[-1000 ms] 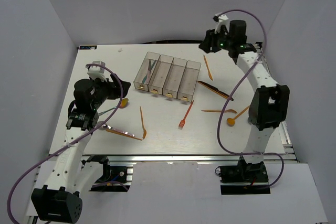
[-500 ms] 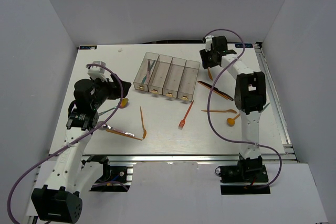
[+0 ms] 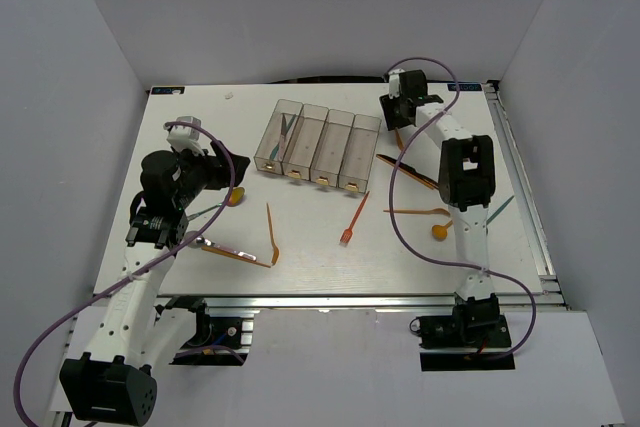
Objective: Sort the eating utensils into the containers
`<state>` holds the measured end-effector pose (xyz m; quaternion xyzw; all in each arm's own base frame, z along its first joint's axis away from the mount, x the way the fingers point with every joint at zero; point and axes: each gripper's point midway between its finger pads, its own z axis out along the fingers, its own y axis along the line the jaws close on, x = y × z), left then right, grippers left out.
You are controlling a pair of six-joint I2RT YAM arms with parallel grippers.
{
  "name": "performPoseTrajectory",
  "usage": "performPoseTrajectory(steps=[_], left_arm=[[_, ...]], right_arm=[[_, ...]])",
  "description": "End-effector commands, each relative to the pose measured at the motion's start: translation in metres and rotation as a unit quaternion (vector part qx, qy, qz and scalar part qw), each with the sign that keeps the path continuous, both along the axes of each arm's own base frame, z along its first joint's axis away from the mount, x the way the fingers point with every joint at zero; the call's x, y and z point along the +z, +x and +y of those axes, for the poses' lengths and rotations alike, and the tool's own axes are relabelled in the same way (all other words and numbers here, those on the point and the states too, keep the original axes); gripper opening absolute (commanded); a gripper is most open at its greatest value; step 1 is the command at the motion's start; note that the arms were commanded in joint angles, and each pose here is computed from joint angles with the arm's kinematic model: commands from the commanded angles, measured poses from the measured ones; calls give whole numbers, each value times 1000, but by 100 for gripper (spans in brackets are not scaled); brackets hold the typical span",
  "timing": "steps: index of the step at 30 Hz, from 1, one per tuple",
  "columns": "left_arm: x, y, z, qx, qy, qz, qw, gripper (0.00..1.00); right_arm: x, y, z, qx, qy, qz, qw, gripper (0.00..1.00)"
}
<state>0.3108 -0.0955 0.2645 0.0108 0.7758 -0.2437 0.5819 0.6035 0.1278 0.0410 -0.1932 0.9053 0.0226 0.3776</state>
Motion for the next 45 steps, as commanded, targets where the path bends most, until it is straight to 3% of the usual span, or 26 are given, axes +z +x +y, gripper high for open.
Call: performPoseTrajectory(steps=[1,9,18,24,31,38,42,43,44,45], left_arm=[[5,0,0,-3,-3,-11,1000,84],[3,0,0,-2,-2,-9,1000,84],[4,-1,-1,-5,-2,-10,1000,84],[3,-2,-6,-19,-7,-9,1000,84],[3,-8,-24,-74,-27,-10,997,84],[-4,-14,-42,-123,-63,8,990,86],[-10,-15,-67,-195,-128,39,972,83],[-17,-14,-73,-204,-160,73,963,82],[-15,-12,-76,-213,-169,67,960,77],[-14,-11,-79,-215,-190,81,954,74]], right_arm=[[0,9,-6,-8,2,-2,1000,52],[-16,10,-26,-24,5,19,1000,41],[-31,-8,-37,-8,-20,55,998,16],[-9,-10,-41,-1,19,44,999,1],[69,-22,-37,38,78,-33,996,0],[117,-51,-16,75,141,-53,986,0],[147,-103,27,156,244,-26,957,0],[155,-114,38,171,264,-24,949,0],[176,-132,50,202,285,-32,936,0],[168,-149,56,210,297,-14,932,0]])
